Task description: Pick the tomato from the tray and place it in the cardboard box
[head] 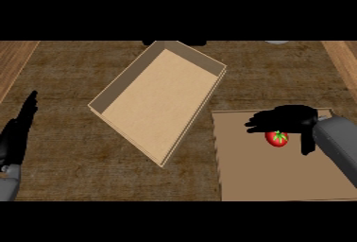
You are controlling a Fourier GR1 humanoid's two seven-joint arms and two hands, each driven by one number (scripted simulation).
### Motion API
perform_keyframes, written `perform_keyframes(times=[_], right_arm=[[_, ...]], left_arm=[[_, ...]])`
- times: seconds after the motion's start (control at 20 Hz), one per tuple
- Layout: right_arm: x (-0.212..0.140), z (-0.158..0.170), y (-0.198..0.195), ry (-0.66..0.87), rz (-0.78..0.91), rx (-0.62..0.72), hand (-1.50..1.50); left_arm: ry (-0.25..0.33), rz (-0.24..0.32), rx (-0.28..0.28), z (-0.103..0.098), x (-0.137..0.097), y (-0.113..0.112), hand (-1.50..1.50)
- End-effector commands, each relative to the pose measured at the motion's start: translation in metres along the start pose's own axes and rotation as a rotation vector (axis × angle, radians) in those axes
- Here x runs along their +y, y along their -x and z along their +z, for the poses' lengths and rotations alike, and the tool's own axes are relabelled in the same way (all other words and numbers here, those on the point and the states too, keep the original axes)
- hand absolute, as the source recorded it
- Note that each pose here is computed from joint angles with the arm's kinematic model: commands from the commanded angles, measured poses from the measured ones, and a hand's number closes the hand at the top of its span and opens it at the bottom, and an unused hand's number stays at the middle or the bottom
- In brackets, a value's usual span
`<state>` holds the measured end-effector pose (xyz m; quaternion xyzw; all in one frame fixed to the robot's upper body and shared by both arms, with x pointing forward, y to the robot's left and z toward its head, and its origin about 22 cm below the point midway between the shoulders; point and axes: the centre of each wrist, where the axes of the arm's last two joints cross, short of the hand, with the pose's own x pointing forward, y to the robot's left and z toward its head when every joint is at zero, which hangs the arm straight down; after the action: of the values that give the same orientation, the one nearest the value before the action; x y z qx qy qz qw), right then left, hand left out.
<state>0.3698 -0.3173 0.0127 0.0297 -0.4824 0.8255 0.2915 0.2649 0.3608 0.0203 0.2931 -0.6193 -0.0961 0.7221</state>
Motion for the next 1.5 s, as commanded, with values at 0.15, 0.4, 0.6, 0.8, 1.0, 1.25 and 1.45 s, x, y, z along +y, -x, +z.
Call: perform_keyframes(times=[0.15, 0.4, 0.6, 0.8, 1.0, 1.25, 1.45], right_arm=[[0.028, -0.045, -0.012, 0.158, 0.018, -0.069, 1.5], [0.005, -0.036, -0.002, 0.244, 0.087, -0.052, 1.5], [0.003, -0.026, 0.001, 0.376, 0.05, 0.062, 1.5], [0.003, -0.029, 0.006, 0.515, -0.186, 0.491, 1.5], [-0.036, -0.031, 0.007, 0.685, -0.173, 0.709, 1.5], [-0.065, -0.015, -0.002, 0.847, -0.056, 0.762, 1.5], [-0.107, -0.015, -0.023, 1.016, 0.055, 0.625, 1.5]], left_arm=[[0.017, -0.002, 0.0, 0.006, -0.011, 0.003, 0.0], [0.006, 0.004, 0.009, -0.008, -0.013, 0.006, 0.0], [0.007, 0.007, -0.002, -0.001, -0.004, -0.001, 0.0], [0.001, 0.006, 0.013, 0.0, -0.001, 0.009, 0.0], [-0.002, 0.005, 0.013, -0.002, -0.005, -0.006, 0.0], [-0.017, -0.001, 0.002, -0.001, 0.0, -0.005, 0.0], [-0.026, 0.001, 0.014, 0.003, 0.0, -0.004, 0.0]])
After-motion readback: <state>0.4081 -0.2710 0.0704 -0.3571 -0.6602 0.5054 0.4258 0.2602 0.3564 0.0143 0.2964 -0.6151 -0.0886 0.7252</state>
